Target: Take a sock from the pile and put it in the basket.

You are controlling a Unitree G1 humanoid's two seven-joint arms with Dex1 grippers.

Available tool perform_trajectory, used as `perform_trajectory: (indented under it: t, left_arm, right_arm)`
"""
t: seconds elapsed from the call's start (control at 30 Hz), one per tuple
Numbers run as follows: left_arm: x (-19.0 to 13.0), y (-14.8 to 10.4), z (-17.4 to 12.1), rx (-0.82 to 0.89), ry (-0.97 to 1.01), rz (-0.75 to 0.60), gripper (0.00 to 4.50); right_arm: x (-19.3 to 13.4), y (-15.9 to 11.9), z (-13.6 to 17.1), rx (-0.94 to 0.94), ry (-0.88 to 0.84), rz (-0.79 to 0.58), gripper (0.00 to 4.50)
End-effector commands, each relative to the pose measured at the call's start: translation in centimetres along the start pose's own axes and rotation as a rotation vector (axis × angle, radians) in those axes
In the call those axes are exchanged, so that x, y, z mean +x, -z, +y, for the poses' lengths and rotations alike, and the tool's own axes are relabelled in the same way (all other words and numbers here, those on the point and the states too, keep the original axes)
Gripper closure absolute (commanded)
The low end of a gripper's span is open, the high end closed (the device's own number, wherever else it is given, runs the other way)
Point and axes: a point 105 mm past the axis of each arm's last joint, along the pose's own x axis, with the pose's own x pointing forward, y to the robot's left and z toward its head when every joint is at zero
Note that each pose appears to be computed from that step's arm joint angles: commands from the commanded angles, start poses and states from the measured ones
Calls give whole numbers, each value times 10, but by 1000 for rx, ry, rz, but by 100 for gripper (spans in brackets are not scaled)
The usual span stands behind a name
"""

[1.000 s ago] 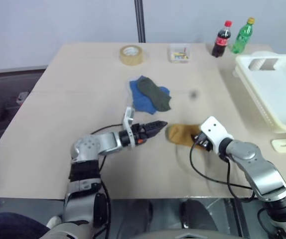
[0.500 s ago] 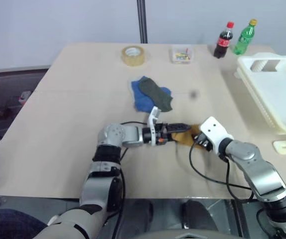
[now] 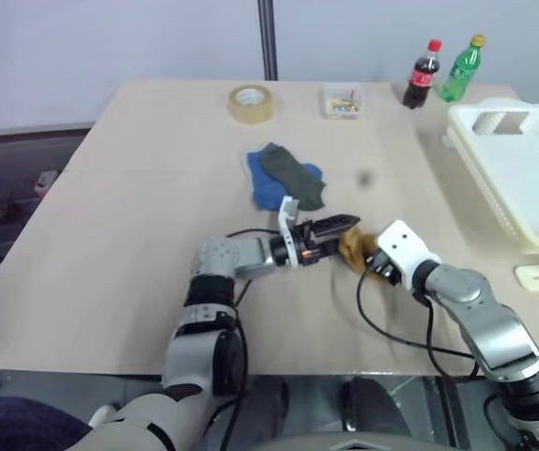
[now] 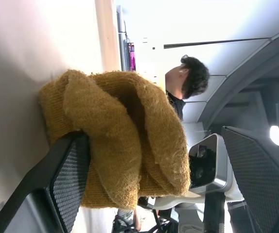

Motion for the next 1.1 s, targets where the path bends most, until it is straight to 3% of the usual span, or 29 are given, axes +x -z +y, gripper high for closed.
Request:
perform_trajectory:
  t: [0.03,0.67,1.1]
  left_arm:
    - [8,0,-12,1,77,-8,4]
    - [16,-8,-44,42,231,-30,4]
    - [39,14,-28,37,149,72,4]
  right_arm:
    - [-1,1,-3,-8,8,12,195]
    - [-1,-1,0,-58,-18,-5,195]
    - [-4,-15,-3,-92,-12,-68,195]
